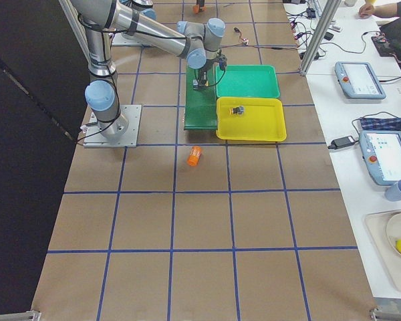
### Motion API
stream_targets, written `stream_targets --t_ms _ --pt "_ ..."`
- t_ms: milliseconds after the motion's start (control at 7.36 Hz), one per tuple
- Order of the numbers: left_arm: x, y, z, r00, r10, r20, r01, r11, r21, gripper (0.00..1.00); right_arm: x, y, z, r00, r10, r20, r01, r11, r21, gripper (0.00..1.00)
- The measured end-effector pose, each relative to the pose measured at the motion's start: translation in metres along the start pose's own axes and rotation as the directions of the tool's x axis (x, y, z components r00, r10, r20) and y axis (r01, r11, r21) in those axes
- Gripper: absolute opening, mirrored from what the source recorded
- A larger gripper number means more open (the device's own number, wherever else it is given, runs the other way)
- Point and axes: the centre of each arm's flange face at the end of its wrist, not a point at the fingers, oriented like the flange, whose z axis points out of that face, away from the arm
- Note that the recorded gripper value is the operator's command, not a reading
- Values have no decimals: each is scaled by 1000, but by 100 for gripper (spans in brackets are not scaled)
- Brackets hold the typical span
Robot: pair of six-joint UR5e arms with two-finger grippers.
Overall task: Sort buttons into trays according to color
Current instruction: 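Drop the yellow-capped button into the yellow tray while left grasps the orange cylinder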
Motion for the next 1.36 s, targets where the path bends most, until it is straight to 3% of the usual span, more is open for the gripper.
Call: stream_targets --t_ms 272,679,815,1087,1223,1358 --pt "51 -4 -39 995 91 48 -93 995 44 0 22 -47 -7 999 -10 -36 11 1000 23 21" --pt "179 15 -94 955 287 72 -291 955 55 0 89 -101 17 998 -55 -18 55 998 -6 23" --pt "220 28 -104 949 310 60 -314 948 54 0 99 -110 27 996 -84 -8 84 996 -15 33" --pt "300 50 -105 965 263 -5 -262 964 53 0 109 -119 41 992 -124 3 124 992 -19 76" --pt "333 60 -98 967 253 -22 -252 967 41 0 111 -121 43 991 -132 4 132 991 -17 84" --pt "356 70 -90 967 252 -26 -252 967 26 0 110 -121 42 990 -138 13 138 990 -12 86"
